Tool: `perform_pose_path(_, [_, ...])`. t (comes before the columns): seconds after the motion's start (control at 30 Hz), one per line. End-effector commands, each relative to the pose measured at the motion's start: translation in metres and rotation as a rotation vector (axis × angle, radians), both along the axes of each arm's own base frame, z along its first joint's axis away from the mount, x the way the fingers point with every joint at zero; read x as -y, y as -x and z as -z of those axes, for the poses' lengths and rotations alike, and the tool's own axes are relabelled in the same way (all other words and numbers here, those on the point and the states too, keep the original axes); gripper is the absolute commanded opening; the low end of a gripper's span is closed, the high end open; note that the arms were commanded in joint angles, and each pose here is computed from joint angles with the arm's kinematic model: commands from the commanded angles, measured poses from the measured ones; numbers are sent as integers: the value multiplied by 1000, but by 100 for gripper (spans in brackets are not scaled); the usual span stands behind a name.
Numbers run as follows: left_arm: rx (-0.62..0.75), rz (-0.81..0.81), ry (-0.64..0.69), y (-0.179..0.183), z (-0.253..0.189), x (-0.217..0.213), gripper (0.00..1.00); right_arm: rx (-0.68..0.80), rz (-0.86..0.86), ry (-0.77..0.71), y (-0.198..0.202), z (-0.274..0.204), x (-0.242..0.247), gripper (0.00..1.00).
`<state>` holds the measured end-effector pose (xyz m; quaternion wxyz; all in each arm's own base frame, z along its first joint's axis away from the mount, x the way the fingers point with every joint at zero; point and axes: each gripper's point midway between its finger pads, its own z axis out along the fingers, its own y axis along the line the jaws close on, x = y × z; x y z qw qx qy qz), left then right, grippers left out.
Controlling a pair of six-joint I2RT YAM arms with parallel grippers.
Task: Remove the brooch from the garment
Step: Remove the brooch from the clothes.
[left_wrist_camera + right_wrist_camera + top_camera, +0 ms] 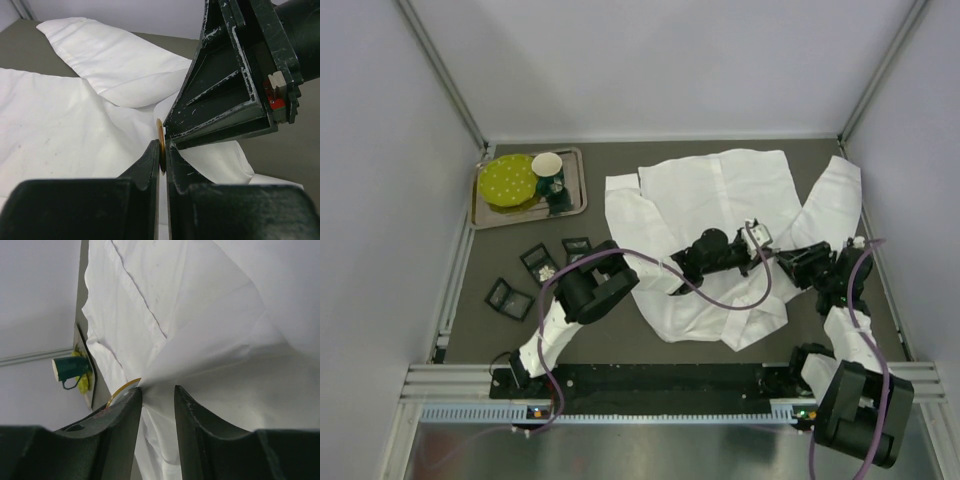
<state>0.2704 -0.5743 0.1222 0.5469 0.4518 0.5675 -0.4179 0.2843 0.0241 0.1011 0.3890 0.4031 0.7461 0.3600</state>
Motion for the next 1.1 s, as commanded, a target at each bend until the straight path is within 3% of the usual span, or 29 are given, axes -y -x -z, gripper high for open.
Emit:
perform_pose_path(0.0, [-162,450,-111,146,51,11,0,381,-125,-97,-24,-107,-27,38])
perform_pose_path(0.2, [-151,467,-100,150,48,12,0,402,-104,-185,-23,-105,-29,38])
perform_pose_path(0.47, [-223,521,-134,159,58,12,0,534,-177,-80,-19,-121,-34,38])
perform_pose_path(0.8, [-230,582,-78,171,51,8,0,587,-172,-193,-17,-129,-36,37])
perform_pose_path(1.07, [-276,631,-106,179,53,8,0,612,-238,-111,-15,-123,-42,36])
